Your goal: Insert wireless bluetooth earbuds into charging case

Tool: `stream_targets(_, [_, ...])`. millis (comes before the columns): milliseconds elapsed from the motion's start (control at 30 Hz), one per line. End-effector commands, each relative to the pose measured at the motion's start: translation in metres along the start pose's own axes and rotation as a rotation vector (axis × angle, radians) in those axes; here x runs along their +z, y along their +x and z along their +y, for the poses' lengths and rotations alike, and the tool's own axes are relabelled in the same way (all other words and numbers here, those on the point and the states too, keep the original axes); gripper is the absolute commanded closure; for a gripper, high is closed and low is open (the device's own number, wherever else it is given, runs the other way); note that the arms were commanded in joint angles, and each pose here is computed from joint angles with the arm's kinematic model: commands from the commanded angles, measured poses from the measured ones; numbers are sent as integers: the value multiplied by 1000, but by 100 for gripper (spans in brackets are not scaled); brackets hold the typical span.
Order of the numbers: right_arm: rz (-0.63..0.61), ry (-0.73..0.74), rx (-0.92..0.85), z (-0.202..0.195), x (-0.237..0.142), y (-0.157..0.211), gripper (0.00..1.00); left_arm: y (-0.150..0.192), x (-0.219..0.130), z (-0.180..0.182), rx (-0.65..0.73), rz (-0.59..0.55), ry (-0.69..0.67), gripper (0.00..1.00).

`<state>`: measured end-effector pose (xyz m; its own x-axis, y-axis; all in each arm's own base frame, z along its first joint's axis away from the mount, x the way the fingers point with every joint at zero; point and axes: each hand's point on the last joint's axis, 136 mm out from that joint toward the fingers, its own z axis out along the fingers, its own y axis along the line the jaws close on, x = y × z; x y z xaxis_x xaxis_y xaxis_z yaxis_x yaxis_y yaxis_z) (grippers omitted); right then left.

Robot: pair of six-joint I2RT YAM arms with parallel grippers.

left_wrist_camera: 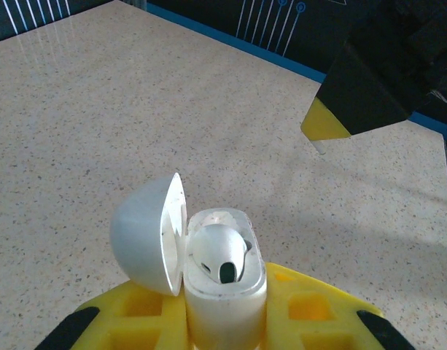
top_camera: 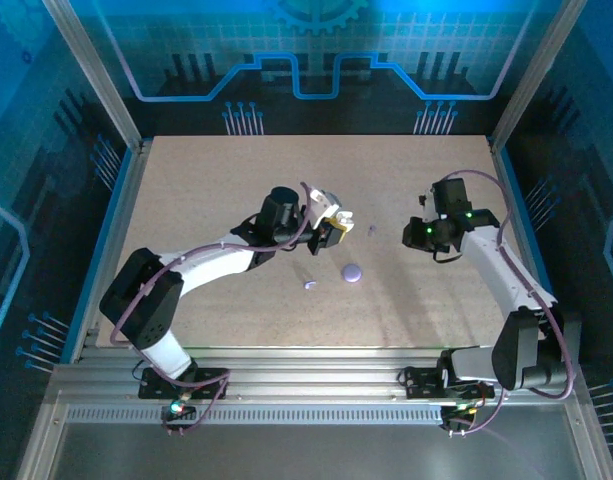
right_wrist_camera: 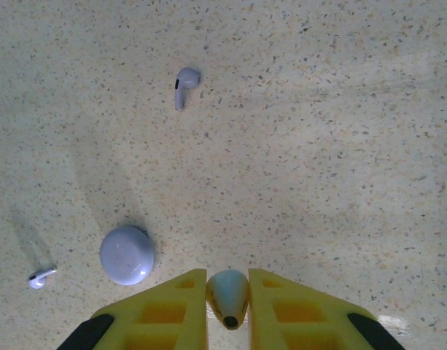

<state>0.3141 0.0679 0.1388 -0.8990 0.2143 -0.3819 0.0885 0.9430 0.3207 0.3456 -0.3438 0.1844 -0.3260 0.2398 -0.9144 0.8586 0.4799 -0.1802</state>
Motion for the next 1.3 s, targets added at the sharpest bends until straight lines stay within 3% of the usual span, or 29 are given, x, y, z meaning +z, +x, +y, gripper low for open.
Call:
stream_targets(0, [-30, -73, 12, 16, -5, -1, 82, -19, 6, -8, 13, -53, 43, 81])
stream_targets(500, [-99, -179, 64, 34, -10, -5, 83, -18, 23, -10, 5, -60, 74, 81])
stream_targets(1267, [-369, -444, 69, 96, -57, -35, 81, -41, 22, -23, 4, -138, 110, 81])
